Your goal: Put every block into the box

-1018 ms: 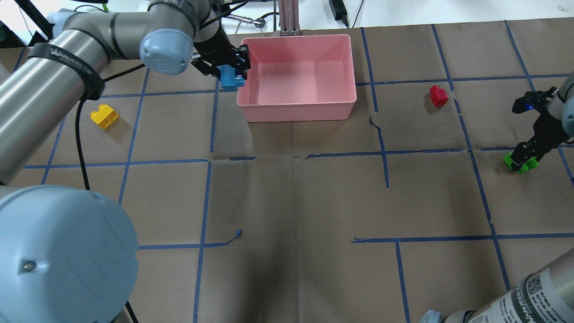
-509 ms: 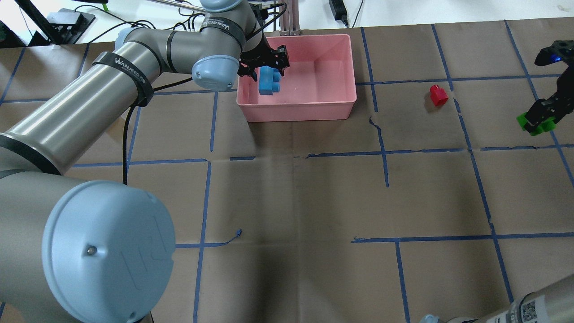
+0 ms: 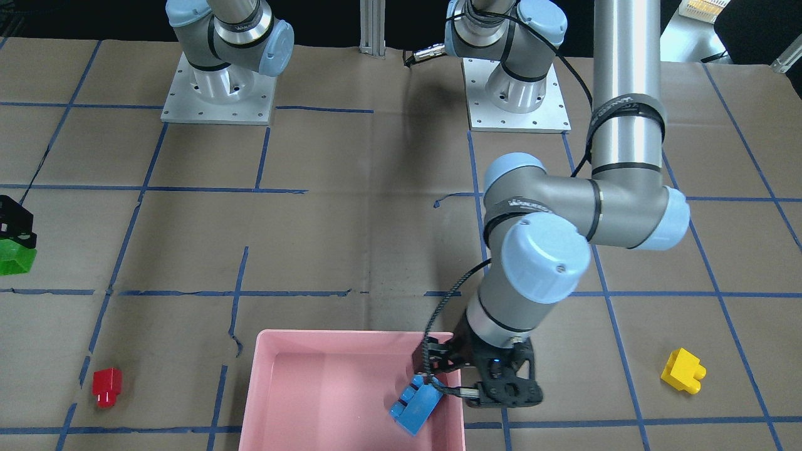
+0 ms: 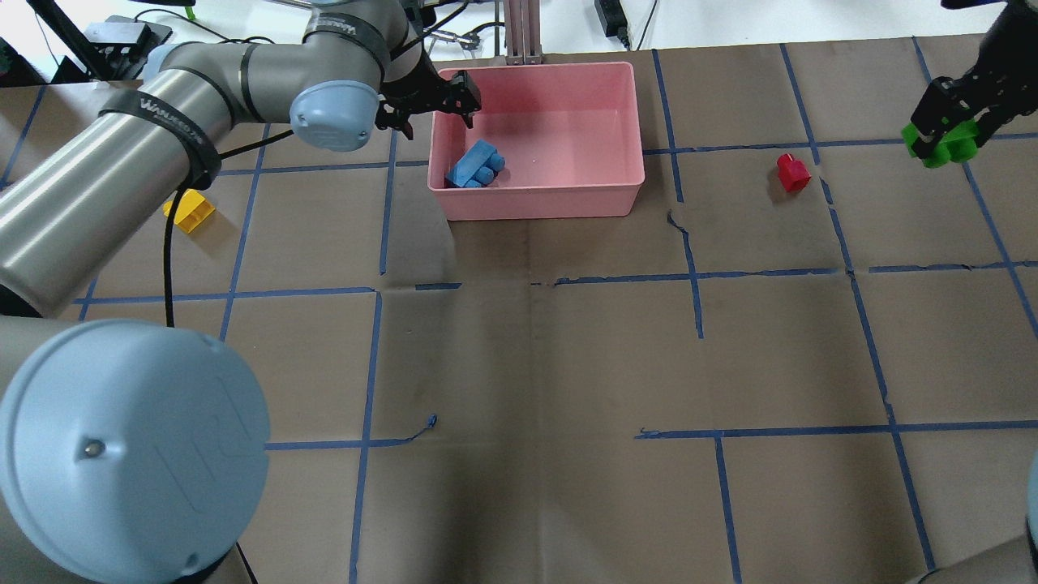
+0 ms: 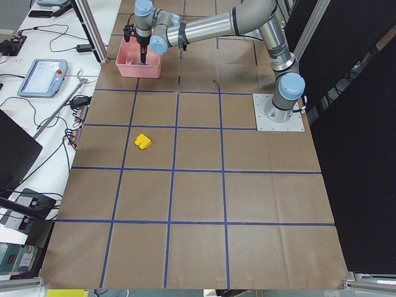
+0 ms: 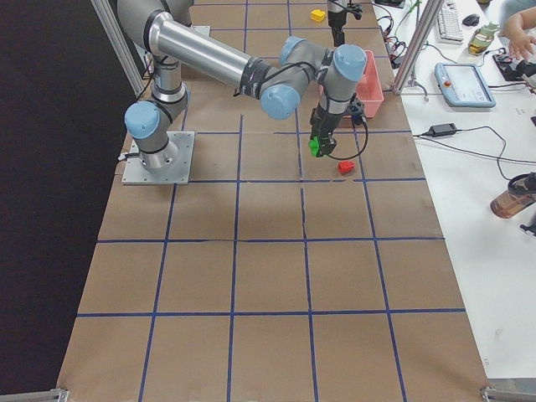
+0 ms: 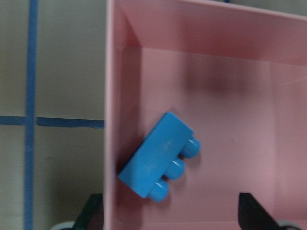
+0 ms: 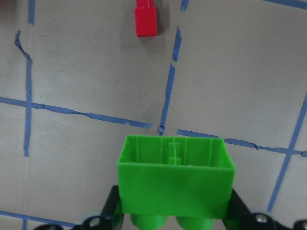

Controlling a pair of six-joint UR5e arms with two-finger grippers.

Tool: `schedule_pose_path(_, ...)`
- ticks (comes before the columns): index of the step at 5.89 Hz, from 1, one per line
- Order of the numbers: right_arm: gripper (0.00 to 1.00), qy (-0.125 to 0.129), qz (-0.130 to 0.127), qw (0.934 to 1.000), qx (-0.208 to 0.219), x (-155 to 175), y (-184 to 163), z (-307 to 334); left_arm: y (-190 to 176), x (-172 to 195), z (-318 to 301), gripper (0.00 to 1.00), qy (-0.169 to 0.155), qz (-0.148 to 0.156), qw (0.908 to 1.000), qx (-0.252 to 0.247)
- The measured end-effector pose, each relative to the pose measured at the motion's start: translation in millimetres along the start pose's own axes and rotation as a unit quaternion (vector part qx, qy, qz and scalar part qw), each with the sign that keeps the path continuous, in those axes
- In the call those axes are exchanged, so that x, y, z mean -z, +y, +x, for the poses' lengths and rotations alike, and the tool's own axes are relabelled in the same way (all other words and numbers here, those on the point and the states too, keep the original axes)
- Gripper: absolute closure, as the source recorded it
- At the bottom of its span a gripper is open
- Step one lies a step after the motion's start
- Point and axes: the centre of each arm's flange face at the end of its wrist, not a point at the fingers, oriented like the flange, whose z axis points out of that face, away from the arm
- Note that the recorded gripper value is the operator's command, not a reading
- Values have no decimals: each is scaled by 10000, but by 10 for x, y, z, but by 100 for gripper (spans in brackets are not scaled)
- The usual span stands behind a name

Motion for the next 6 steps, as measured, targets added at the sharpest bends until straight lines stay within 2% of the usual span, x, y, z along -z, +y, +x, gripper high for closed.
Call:
schedule_pose_path(2,65,-132,153,9988,-452,142,-335,-1057,-117,321,-1312,1,-560,-91,9984,-3)
schedule_pose_path(3,65,-124,219,9976,-643,169,-521,-1625,-98,319,-2099,1,-686,-402,9966,-236)
schedule_pose_path(4,65,-114,263,9963,-813,133,-757,-2104,-44,195,-2655,1,-673,-720,9915,-847)
schedule_pose_path(5,65,-109,276,9955,-905,-35,-1073,-2468,2,69,-2956,1,-709,-980,9773,-1742)
schedule_pose_path(6,65,-177,301,9953,-906,-331,-1414,-2730,62,-78,-3230,1,-750,-1184,9560,-2575)
